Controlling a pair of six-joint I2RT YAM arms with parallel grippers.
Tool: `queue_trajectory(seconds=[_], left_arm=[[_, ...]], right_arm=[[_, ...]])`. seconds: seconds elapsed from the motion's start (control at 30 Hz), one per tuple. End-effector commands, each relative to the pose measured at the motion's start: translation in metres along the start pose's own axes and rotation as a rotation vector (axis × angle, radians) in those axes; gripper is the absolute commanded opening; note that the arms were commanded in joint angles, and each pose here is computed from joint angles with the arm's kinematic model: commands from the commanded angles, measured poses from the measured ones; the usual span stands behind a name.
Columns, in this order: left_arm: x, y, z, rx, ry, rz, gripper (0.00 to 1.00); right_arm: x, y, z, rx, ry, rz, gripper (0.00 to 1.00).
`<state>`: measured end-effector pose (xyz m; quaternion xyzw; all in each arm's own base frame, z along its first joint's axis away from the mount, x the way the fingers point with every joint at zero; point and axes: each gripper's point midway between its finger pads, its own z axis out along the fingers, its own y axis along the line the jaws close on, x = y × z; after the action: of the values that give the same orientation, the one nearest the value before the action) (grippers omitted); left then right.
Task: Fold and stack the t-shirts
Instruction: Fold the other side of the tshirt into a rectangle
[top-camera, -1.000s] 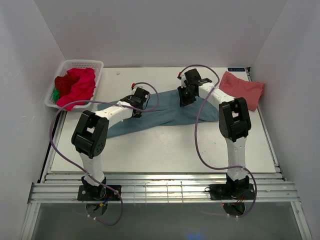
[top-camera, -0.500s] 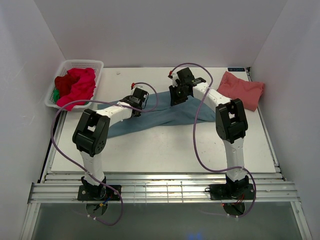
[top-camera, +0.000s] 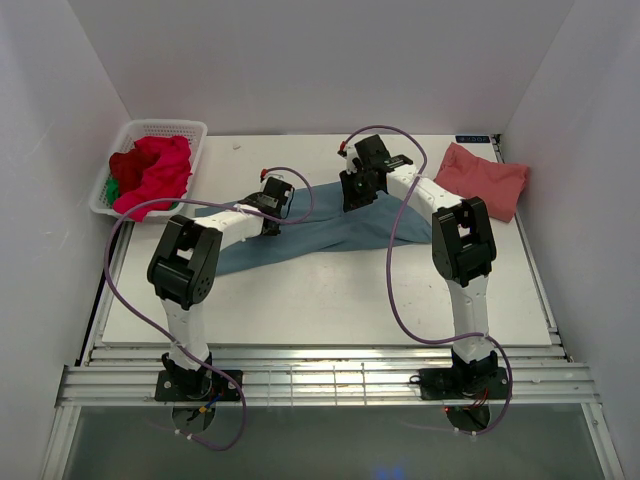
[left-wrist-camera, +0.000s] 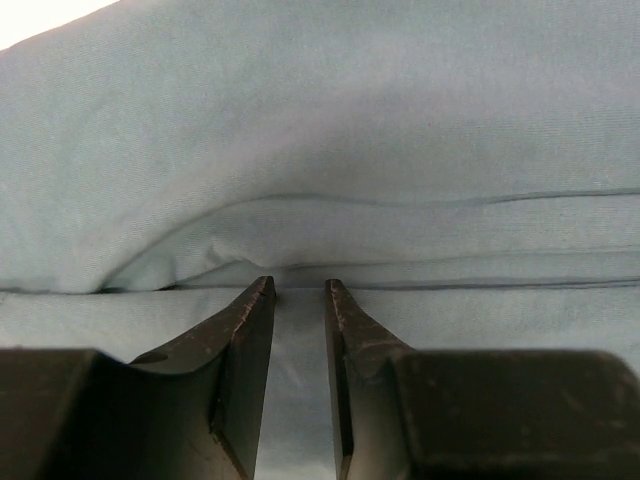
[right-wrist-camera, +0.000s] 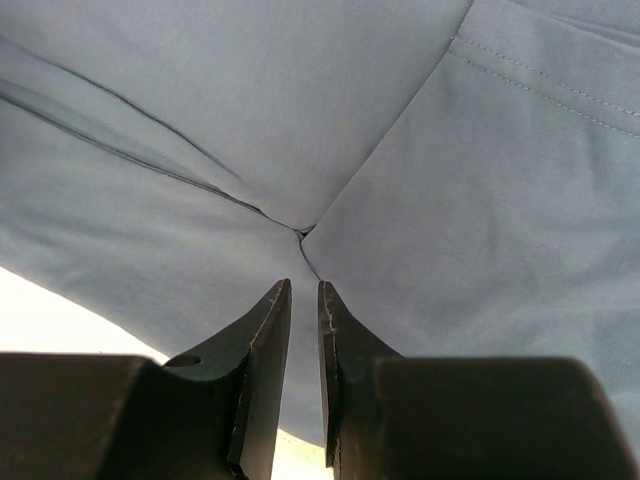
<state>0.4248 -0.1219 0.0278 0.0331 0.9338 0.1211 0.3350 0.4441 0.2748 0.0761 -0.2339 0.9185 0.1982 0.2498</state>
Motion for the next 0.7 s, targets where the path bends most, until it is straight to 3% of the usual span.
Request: queue_trajectory(seconds=[0.0,0.27,0.67], left_arm=[[0.016,0.001,0.001,0.017,0.046,-0.006,0.36],[0.021,0.003,0.001,0.01,0.057,-0.01,0.18],[-0.003,0.018,-0.016,-0.033,0.005,-0.041,0.12]], right_arm=[[-0.02,0.003,-0.023,0.019,-0.06,-0.017,0.23],[-0.015,-0.002,-0.023,0.043,-0.052,-0.014,0.23],[0.013,-0.016,-0.016,0.107,0.018,0.002,0.23]])
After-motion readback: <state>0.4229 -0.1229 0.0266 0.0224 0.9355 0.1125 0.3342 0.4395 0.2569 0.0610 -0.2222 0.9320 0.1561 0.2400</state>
